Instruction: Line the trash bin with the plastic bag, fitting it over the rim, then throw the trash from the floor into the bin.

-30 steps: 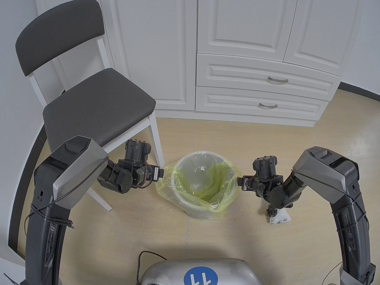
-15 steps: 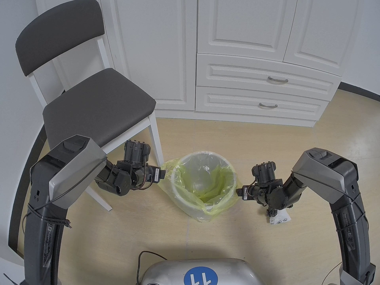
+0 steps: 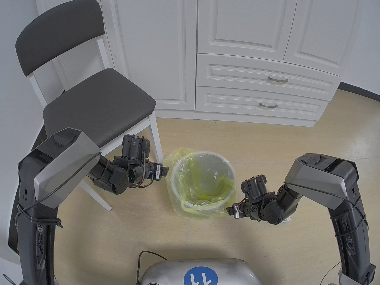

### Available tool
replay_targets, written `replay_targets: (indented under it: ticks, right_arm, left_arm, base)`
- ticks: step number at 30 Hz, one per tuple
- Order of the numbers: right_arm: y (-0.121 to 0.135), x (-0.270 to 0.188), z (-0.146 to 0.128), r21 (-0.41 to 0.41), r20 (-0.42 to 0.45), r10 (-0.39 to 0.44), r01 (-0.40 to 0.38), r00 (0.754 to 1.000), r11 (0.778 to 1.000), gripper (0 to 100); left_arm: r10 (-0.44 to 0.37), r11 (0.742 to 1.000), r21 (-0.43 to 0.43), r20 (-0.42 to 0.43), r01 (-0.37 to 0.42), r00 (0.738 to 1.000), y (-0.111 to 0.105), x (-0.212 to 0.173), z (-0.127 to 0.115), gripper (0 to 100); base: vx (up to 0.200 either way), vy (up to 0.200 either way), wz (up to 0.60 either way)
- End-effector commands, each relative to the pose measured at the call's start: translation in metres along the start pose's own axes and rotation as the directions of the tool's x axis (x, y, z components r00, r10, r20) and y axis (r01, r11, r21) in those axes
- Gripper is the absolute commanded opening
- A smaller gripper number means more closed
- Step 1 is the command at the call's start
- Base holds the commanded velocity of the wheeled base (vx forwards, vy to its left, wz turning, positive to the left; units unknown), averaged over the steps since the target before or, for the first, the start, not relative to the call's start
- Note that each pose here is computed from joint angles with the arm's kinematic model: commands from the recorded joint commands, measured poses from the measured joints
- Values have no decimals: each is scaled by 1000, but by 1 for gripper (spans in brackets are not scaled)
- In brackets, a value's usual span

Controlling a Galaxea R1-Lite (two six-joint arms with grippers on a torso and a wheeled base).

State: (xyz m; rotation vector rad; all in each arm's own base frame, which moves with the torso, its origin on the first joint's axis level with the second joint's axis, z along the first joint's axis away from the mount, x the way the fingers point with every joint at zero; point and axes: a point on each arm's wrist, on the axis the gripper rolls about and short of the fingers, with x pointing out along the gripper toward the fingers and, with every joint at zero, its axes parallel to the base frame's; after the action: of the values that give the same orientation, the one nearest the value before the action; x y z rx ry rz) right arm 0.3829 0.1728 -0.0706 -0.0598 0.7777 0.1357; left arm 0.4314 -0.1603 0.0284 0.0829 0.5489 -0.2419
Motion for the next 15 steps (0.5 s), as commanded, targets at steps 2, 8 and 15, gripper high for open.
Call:
replay_targets:
  ticks: [2, 8, 15]
  right_arm:
    - [17, -13, -1, -23, 6, 36, -36, 999, 999, 100]
    - [26, -15, -3, -12, 0, 71, -71, 997, 997, 100]
    - [19, -37, -1, -42, -8, 71, -71, 997, 997, 100]
  left_arm:
    - [-23, 1000, 11, 41, 22, 999, -11, -11, 7, 100]
    - [-60, 998, 30, 75, 58, 995, -33, -14, 0, 100]
    - [-95, 993, 71, 36, 93, 995, -63, -17, -16, 100]
  base:
    - [0, 0, 0]
    - [0, 0, 0]
    - [0, 0, 0]
